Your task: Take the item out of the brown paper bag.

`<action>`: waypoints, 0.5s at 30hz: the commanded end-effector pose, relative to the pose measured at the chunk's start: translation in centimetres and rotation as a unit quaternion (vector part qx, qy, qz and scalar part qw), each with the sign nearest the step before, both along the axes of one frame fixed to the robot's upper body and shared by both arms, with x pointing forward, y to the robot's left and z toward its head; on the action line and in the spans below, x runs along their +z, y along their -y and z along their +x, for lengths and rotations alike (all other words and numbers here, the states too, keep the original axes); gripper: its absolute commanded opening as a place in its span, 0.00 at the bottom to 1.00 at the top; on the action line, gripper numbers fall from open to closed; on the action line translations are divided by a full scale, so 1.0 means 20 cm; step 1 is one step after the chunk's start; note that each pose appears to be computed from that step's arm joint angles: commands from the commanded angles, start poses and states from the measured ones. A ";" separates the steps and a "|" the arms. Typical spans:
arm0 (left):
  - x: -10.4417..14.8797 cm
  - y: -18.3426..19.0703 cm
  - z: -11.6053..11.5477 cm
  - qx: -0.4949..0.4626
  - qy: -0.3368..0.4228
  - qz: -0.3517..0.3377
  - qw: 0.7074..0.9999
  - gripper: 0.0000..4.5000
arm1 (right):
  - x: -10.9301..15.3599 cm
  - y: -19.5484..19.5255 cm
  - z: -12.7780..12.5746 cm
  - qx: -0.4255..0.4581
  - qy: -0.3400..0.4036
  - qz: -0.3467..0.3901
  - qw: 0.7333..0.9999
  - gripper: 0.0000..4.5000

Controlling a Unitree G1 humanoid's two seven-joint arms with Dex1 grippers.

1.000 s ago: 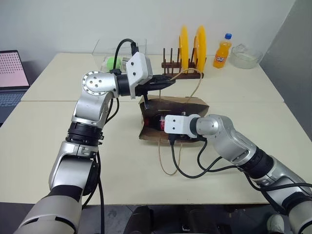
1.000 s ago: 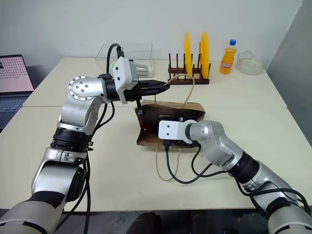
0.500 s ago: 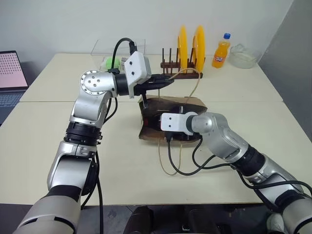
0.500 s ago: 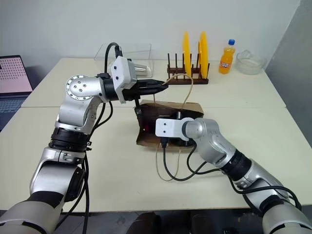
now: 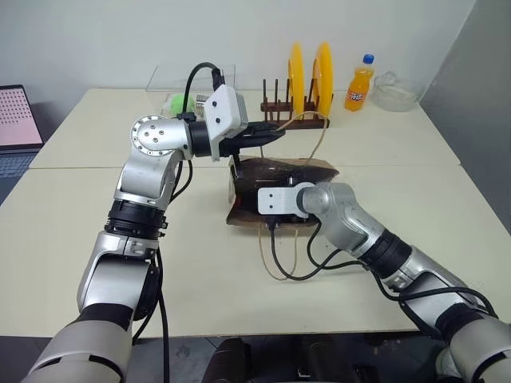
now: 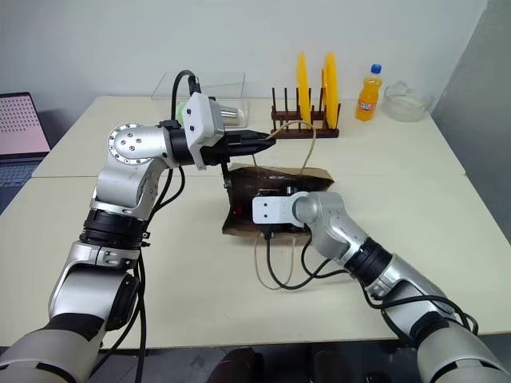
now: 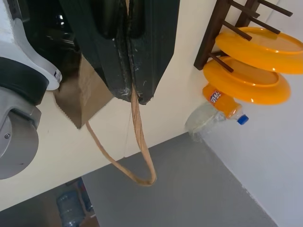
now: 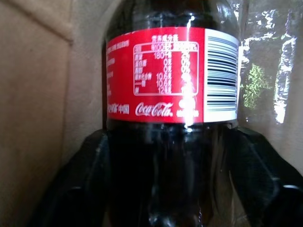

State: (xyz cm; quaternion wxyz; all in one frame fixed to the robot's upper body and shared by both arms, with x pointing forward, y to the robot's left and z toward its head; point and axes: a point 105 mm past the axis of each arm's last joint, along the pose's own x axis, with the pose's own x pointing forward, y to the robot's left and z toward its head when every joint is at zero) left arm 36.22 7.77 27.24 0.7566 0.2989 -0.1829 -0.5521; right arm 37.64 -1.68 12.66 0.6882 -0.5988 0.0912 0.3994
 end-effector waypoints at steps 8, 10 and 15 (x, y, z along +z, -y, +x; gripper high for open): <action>0.03 -0.04 0.00 0.014 0.029 0.007 0.999 0.00 | 0.23 0.00 -0.10 0.043 0.045 0.033 0.998 0.67; 0.03 -0.04 0.00 0.016 0.029 0.009 0.999 0.00 | 0.27 0.00 -0.14 0.053 0.046 0.043 0.997 0.67; 0.02 -0.04 0.01 0.022 0.030 0.014 0.999 0.00 | 0.35 0.04 -0.24 0.084 0.044 0.053 0.994 0.67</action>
